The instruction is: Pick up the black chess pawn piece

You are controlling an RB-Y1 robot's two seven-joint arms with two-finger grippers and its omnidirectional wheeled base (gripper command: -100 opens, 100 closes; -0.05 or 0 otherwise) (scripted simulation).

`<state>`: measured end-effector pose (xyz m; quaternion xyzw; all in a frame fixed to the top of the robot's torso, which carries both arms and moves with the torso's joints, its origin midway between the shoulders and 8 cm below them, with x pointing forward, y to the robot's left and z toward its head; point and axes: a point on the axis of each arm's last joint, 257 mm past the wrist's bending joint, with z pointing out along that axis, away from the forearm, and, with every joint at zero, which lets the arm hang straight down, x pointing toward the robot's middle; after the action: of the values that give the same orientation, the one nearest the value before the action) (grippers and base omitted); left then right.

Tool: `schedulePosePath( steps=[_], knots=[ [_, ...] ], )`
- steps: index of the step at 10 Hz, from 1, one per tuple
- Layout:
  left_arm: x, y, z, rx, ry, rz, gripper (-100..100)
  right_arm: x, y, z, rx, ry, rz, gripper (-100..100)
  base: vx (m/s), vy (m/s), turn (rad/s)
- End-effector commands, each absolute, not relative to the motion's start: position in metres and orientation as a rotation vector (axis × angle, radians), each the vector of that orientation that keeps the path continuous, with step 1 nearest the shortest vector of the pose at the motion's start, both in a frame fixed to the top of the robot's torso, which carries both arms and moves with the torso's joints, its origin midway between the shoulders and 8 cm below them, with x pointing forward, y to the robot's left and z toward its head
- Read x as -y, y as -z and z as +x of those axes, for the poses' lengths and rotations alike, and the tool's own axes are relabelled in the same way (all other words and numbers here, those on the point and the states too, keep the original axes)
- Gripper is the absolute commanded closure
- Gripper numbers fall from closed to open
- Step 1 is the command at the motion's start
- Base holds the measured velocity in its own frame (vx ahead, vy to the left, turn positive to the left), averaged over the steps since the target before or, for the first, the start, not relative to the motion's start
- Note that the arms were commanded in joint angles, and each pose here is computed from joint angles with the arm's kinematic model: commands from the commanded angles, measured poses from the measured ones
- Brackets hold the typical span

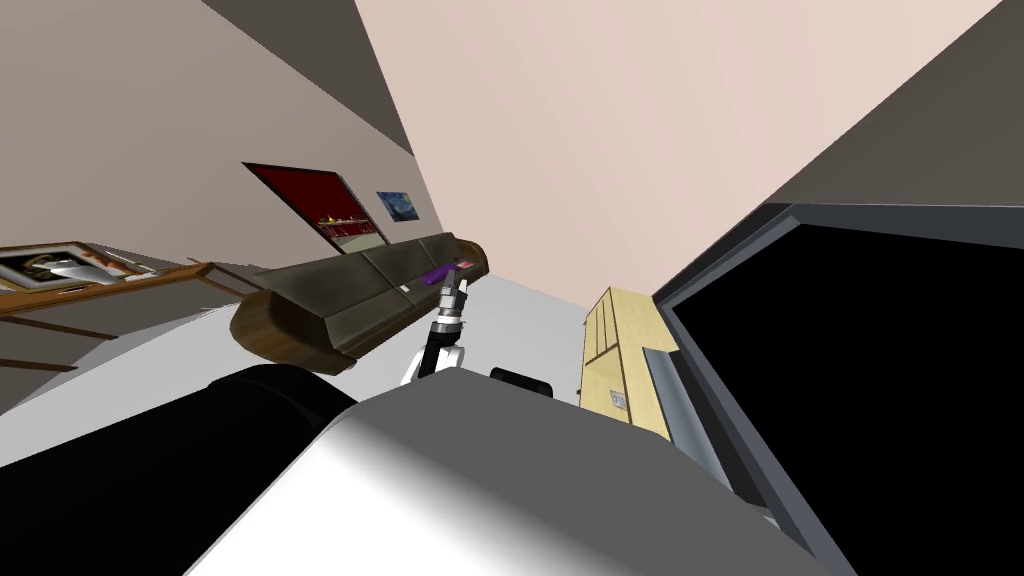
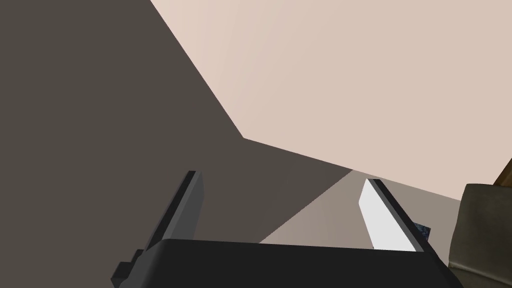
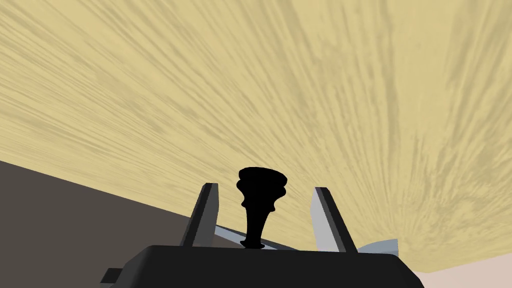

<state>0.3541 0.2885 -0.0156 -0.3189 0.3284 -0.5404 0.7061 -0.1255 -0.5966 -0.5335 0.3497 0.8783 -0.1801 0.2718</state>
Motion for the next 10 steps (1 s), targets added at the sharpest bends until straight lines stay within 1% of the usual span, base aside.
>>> schedulePosePath(
  steps=[1,4,5,6,9,10],
  knots=[
    [-0.289,0.016,0.354,-0.730,1.201,-0.709,0,0.597,0.534,-0.125,-2.365,0.485,0.942,100,0.000,0.000,0.000],
    [-0.289,0.016,0.354,-0.730,1.201,-0.709,0,0.597,0.533,-0.125,-2.364,0.485,0.941,100,0.000,0.000,0.000],
    [-0.289,0.016,0.354,-0.730,1.201,-0.709,0,0.597,0.533,-0.125,-2.364,0.485,0.941,0,0.000,0.000,0.000],
    [-0.289,0.016,0.354,-0.730,1.201,-0.709,0,0.595,0.528,-0.134,-2.365,0.484,0.940,100,0.026,0.025,-0.010],
    [-0.289,0.016,0.354,-0.730,1.201,-0.709,0,0.595,0.520,-0.145,-2.367,0.486,0.937,100,0.052,0.041,-0.019],
    [-0.289,0.016,0.354,-0.730,1.201,-0.709,0,0.595,0.519,-0.146,-2.367,0.485,0.938,0,0.005,0.006,0.001]
  ],
)
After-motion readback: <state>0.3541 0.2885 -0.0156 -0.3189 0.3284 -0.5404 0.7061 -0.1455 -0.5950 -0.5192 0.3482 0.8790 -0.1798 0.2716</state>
